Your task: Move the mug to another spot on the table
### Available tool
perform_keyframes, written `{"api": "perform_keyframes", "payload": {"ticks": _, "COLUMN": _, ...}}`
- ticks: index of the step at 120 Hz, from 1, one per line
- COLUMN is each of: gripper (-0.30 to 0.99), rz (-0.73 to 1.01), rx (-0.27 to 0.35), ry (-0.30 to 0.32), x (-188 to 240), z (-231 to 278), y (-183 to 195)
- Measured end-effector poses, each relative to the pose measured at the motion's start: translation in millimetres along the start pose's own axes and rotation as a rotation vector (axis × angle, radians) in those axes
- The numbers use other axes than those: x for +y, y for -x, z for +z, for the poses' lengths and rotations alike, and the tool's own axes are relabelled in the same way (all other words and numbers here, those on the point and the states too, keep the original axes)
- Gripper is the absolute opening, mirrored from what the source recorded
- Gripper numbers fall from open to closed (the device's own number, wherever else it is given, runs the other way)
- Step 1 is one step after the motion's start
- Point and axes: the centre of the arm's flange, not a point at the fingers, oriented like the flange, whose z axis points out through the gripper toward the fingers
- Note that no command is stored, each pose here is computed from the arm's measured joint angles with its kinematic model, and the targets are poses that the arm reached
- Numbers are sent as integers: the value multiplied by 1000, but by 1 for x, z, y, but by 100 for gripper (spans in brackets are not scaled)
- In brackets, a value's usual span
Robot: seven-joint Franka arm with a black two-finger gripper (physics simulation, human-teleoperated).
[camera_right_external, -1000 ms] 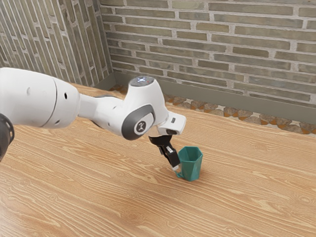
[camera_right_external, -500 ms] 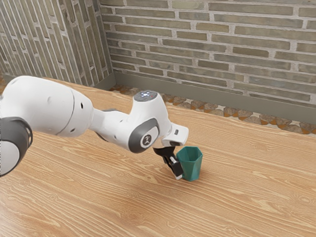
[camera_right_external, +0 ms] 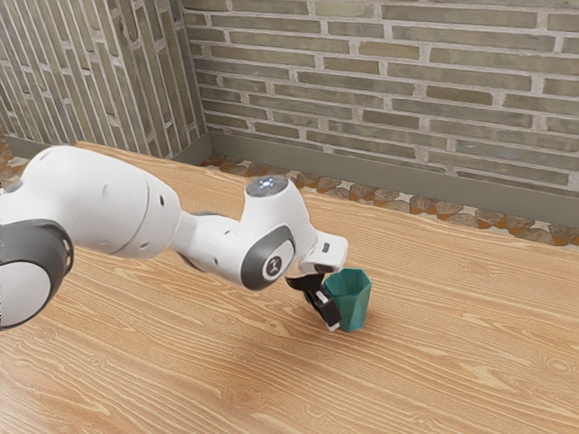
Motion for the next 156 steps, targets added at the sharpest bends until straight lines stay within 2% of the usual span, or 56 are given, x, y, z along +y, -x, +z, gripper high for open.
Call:
{"api": "perform_keyframes", "payload": {"ticks": 42, "gripper": 45, "rz": 5, "rx": 24, "ry": -9, "x": 2, "z": 3, "y": -2}}
{"api": "perform_keyframes", "payload": {"ticks": 90, "gripper": 26, "rz": 3, "rx": 35, "ry": -16, "x": 0, "z": 5, "y": -2}}
{"api": "perform_keyframes", "payload": {"ticks": 134, "gripper": 18, "rz": -4, "rx": 60, "ry": -23, "x": -4, "z": -6, "y": -5}}
{"api": "perform_keyframes", "payload": {"ticks": 156, "gripper": 16, "rz": -17, "rx": 93, "ry": -31, "x": -5, "z": -9, "y": -8}}
